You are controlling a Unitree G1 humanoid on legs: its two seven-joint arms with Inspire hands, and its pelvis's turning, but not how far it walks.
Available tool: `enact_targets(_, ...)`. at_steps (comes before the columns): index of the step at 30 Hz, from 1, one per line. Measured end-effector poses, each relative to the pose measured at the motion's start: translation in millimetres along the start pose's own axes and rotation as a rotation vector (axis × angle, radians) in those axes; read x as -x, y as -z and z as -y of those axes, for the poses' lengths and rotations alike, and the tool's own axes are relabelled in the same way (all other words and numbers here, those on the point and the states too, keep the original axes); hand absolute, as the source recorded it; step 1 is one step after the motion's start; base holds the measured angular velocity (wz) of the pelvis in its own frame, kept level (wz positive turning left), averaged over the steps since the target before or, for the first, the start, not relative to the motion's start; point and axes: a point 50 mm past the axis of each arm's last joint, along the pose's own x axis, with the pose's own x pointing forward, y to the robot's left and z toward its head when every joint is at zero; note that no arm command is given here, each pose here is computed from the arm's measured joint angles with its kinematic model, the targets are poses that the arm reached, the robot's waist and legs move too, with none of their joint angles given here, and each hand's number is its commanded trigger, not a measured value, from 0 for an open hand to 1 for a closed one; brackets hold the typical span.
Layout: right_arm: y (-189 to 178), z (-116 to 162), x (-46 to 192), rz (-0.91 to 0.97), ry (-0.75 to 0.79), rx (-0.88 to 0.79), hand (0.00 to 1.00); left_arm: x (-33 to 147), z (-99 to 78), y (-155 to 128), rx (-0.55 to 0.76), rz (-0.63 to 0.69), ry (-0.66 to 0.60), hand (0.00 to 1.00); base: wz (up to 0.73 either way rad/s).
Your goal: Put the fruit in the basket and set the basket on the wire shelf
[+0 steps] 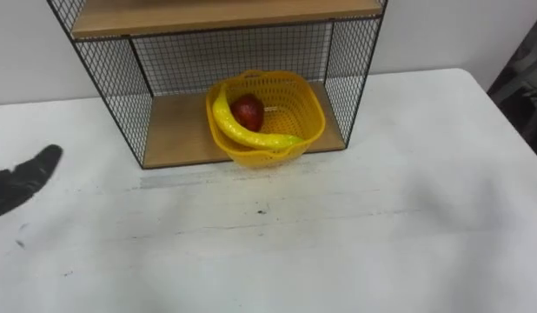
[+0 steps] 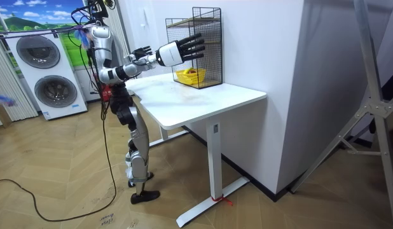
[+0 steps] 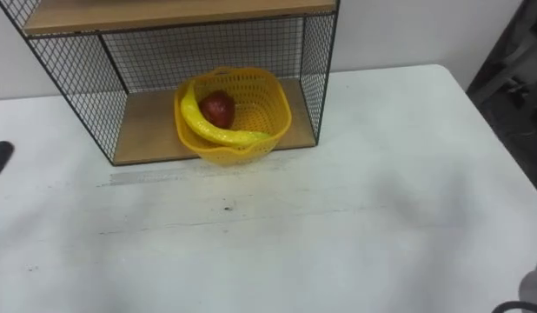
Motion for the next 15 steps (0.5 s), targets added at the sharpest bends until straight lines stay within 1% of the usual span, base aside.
enact_targets(1,-1,3,-1,0.007,0.024,0.002,0.0,0.0,-4.2,-2,-0.006,0.006,-0.025,0.0,0.07)
enact_targets(3,-6,17,-2,0.029,0.135,0.007,0.0,1.1,-17.8,-6,-0.004,0.022,-0.115,0.0,0.16)
enact_targets(4,-7,21,-2,0.033,0.168,0.007,0.0,1.7,-21.3,-7,-0.001,0.025,-0.136,0.0,0.18)
enact_targets(6,-13,36,-2,0.057,0.285,0.014,0.0,4.0,-35.9,-11,0.015,0.039,-0.231,0.0,0.19)
enact_targets(7,-14,39,-2,0.063,0.31,0.017,0.0,4.7,-39.1,-12,0.011,0.043,-0.255,0.0,0.23)
enact_targets(9,-19,55,2,0.089,0.403,0.04,0.0,8.8,-54.3,-17,0.005,0.06,-0.354,0.0,0.12)
enact_targets(10,-20,58,3,0.094,0.42,0.047,0.0,10.7,-59.3,-18,0.006,0.063,-0.381,0.0,0.0)
enact_targets(12,-23,75,10,0.103,0.503,0.086,0.0,19.8,-79.3,-25,0.012,0.081,-0.507,0.0,0.0)
enact_targets(13,-25,81,12,0.104,0.532,0.087,0.0,21.8,-83.7,-26,0.007,0.086,-0.54,0.0,0.0)
enact_targets(15,-32,97,15,0.128,0.642,0.082,0.0,29.4,-105.7,-27,-0.026,0.083,-0.675,0.0,0.02)
